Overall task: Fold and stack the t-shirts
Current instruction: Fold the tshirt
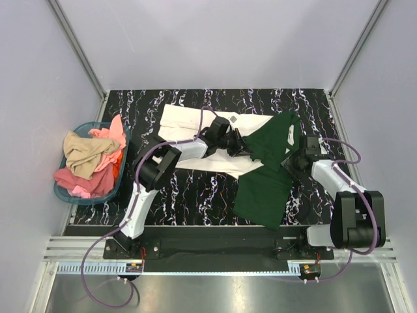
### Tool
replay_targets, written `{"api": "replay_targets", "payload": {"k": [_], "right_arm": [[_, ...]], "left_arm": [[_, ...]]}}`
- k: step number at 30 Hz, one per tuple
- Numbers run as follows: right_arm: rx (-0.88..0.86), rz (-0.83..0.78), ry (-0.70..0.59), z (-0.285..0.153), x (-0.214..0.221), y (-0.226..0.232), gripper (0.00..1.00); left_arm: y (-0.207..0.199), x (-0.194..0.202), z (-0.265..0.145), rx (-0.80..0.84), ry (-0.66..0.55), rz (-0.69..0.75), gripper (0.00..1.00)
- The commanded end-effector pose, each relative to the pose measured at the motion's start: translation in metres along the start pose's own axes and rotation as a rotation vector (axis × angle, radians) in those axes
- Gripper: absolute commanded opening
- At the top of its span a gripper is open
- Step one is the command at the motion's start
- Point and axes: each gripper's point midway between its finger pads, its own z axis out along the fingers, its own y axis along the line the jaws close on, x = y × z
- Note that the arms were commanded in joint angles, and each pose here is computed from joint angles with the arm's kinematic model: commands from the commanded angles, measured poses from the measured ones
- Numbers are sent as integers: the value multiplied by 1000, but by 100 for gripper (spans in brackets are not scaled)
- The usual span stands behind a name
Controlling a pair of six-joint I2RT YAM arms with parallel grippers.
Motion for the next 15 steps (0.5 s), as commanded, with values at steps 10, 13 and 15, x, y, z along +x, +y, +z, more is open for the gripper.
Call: {"api": "replay_targets", "payload": {"k": [10, 13, 15], "right_arm": [[-62, 5, 33, 32, -3, 22, 41], [-48, 5, 31, 35, -3, 20, 40], [-47, 5, 34, 36, -2, 20, 40]], "left_arm": [[-21, -1, -4, 64, 5, 54, 0], [-21, -1, -4, 65, 5, 55, 0], [-21, -1, -3, 66, 6, 55, 0]]}}
